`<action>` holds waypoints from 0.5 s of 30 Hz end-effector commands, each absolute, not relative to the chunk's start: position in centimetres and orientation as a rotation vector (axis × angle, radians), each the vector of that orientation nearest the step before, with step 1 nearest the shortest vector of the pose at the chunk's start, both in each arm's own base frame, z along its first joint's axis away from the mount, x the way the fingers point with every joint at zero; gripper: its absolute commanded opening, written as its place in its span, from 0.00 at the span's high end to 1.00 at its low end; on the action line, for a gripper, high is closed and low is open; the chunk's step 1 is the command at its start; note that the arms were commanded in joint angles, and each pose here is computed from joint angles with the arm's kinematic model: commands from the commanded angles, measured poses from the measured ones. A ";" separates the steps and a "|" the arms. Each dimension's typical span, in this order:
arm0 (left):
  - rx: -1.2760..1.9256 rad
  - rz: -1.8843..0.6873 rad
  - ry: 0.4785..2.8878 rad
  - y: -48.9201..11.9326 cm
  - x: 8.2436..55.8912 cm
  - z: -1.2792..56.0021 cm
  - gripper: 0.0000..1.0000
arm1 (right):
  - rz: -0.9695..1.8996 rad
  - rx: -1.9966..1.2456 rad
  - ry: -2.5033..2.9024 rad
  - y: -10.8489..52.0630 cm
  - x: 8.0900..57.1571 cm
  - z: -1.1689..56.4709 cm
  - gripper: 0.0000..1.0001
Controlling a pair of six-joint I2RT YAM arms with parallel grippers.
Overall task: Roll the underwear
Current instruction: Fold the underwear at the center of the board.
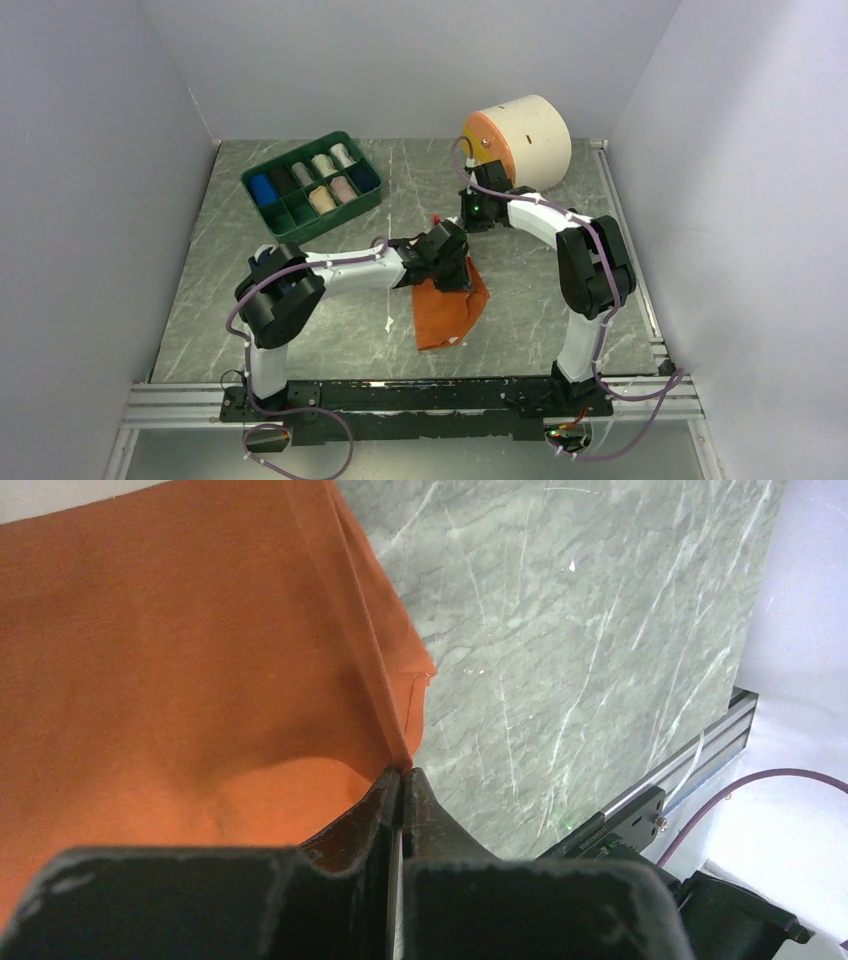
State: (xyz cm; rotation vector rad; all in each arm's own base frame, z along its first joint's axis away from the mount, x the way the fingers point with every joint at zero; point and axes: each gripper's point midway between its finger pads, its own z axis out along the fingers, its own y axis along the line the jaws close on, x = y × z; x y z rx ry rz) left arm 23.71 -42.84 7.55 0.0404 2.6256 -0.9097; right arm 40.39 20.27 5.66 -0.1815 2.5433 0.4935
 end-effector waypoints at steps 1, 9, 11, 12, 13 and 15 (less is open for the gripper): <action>0.052 -0.986 2.601 -44.6 23.4 8.4 0.95 | 0.452 -0.180 2.481 19.9 42.8 6.7 0.98; 0.051 -0.981 2.620 -45.2 23.7 7.4 0.95 | 0.422 -0.187 2.486 19.5 42.7 7.0 0.79; 0.062 -1.004 2.601 -45.6 23.9 7.7 0.88 | 0.430 -0.189 2.468 19.5 42.6 7.9 0.73; 0.078 -1.041 2.586 -46.0 23.9 8.1 0.86 | 0.440 -0.194 2.459 19.6 42.4 8.5 0.69; 0.095 -1.072 2.564 -46.4 24.0 8.6 0.79 | 0.445 -0.196 2.448 19.6 42.3 9.1 0.66; 0.119 -1.117 2.544 -46.6 23.7 9.7 0.64 | 0.468 -0.209 2.432 19.8 41.9 10.2 0.61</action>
